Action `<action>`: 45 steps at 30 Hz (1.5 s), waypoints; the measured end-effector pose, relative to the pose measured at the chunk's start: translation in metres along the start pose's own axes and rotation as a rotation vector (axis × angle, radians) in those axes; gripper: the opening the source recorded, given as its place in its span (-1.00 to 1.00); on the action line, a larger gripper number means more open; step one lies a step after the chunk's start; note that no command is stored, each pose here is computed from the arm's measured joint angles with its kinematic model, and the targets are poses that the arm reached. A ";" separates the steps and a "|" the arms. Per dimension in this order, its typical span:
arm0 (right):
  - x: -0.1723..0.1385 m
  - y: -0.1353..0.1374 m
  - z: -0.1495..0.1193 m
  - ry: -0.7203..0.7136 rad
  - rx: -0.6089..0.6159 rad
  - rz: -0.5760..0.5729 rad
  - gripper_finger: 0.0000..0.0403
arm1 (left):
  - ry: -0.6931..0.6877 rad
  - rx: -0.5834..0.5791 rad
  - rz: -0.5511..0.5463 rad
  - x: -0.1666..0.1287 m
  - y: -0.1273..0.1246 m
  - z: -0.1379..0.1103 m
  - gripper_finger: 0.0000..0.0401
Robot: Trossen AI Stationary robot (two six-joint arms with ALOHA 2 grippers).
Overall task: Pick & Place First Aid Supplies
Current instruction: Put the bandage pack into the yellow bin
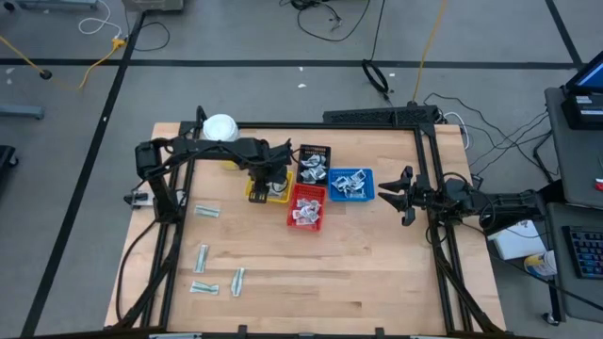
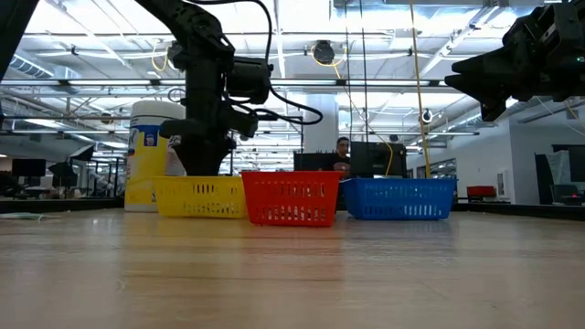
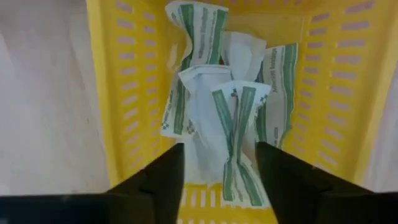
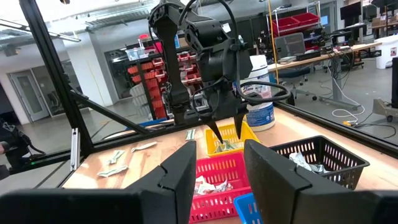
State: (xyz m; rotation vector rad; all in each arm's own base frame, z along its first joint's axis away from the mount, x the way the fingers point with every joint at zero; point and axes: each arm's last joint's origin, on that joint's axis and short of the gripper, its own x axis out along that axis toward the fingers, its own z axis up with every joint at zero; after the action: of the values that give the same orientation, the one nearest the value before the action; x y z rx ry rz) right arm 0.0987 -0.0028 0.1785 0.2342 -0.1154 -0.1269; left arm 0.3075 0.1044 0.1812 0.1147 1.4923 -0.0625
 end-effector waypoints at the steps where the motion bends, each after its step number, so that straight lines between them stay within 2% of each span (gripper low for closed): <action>1: 0.000 0.000 0.000 0.000 0.000 0.000 -0.35 | 0.001 0.000 0.004 -0.001 0.000 0.000 0.05; 5: 0.000 0.000 0.000 0.000 0.000 0.000 -0.35 | -0.027 -0.040 0.020 -0.009 0.003 0.006 0.22; 8: 0.000 0.000 0.000 0.000 0.000 0.000 -0.35 | -0.056 -0.163 0.030 -0.022 0.009 0.011 0.29; 13: 0.000 0.000 0.000 0.000 0.000 0.000 -0.35 | -0.063 -0.524 0.024 -0.043 0.022 0.011 0.32; 18: 0.000 0.000 0.000 0.000 0.000 0.000 -0.35 | -0.045 -0.908 0.002 -0.051 0.033 0.004 0.27; 21: 0.000 0.000 0.000 0.000 0.000 0.000 -0.35 | -0.017 -1.031 -0.010 -0.051 0.038 -0.002 0.24; 27: 0.000 0.000 0.000 0.000 0.000 0.000 -0.35 | 0.059 -1.096 -0.081 -0.050 0.030 -0.007 0.26; 35: 0.000 0.000 0.000 0.000 0.000 0.000 -0.35 | 0.025 -1.108 -0.077 -0.062 -0.020 -0.015 0.28; 45: 0.000 0.000 0.000 0.000 0.000 0.000 -0.35 | 0.040 -1.081 -0.091 -0.068 -0.094 -0.018 0.28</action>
State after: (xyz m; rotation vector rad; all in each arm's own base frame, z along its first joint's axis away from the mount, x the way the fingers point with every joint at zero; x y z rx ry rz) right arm 0.0986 -0.0028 0.1785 0.2342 -0.1154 -0.1269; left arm 0.2739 0.0115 0.2436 -0.8234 1.3951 0.6707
